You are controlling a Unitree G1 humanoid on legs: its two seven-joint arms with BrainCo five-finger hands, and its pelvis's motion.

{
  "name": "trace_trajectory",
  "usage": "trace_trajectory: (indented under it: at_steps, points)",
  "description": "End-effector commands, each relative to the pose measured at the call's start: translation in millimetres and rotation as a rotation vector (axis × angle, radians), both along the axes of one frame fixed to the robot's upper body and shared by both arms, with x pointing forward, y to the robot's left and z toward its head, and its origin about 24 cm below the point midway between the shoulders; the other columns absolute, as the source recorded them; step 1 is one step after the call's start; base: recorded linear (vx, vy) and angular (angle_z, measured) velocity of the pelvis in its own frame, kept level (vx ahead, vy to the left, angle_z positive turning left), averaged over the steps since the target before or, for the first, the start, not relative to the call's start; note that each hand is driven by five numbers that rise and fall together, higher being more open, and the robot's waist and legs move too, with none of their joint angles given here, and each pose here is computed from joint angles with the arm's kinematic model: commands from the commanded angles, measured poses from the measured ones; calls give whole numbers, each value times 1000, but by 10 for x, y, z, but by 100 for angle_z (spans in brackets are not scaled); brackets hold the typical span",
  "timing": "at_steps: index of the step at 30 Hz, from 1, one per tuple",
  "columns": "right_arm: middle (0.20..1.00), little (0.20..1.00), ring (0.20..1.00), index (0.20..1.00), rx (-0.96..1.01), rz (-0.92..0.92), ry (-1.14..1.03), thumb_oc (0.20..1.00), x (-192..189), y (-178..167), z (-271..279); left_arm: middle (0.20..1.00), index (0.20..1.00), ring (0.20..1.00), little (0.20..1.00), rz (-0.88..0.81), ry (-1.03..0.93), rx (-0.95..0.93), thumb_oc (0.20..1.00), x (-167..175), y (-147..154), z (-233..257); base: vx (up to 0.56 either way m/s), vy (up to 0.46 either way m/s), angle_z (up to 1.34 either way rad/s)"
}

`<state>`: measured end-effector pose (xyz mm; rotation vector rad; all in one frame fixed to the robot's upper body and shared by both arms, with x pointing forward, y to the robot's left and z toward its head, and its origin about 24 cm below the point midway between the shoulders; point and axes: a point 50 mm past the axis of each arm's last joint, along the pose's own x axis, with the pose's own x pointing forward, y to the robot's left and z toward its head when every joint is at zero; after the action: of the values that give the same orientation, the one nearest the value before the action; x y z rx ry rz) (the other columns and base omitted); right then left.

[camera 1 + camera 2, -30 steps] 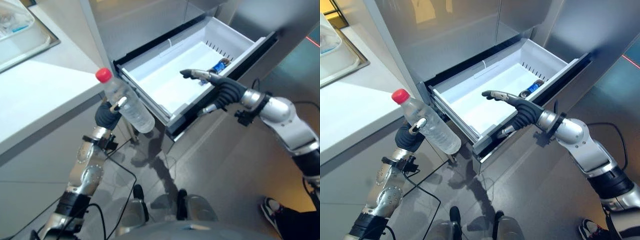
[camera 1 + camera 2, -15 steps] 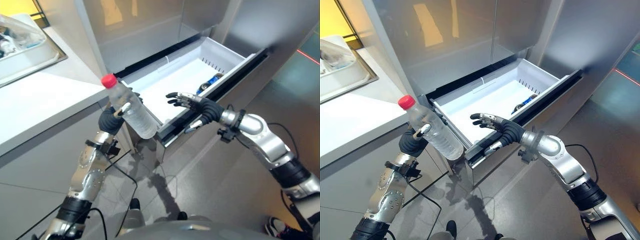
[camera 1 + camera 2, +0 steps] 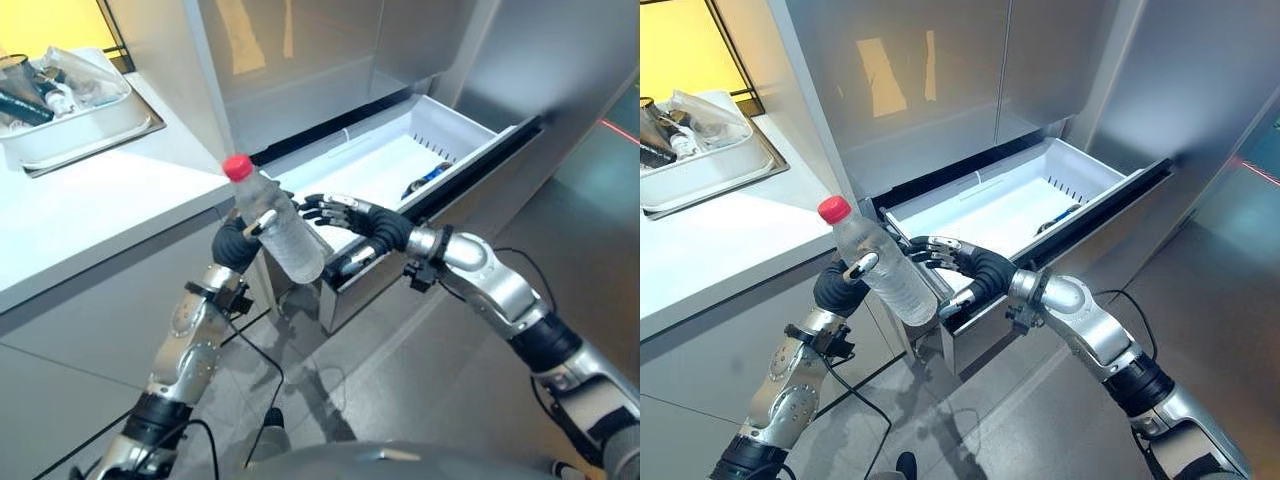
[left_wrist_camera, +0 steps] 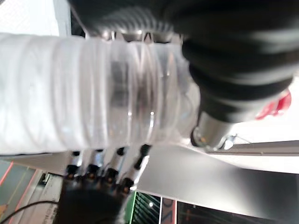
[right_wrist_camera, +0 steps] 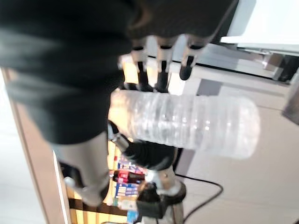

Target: Take the drinks into the refrigerator

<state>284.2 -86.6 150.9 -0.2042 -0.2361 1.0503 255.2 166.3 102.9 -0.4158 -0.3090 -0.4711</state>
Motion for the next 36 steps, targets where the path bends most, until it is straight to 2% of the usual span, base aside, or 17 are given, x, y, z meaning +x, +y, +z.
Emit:
trace_trajectory:
  at_steps: [1,8,19,29,36]
  points:
    - [1000,1000,1000,1000,58,58,-151,1000,47,256,326,200,200,200,200,-46,-296,-48,200,35,-124,598,0,0,0]
    - [1000,1000,1000,1000,49,56,-151,1000,130,502,278,200,200,200,200,-56,-347,-73,200,69,-182,746,19,4,0]
    - [1000,1000,1000,1000,21,57,-109,1000,151,684,122,200,200,200,200,-80,-392,-93,200,116,-307,889,25,8,1]
    - [1000,1000,1000,1000,-45,186,-46,1000,8,820,-6,200,200,200,200,-60,-477,-42,200,182,-348,1087,12,4,4]
    - [1000,1000,1000,1000,6,294,33,1000,-125,971,6,200,200,200,200,-49,-534,-7,200,240,-389,1233,5,2,0]
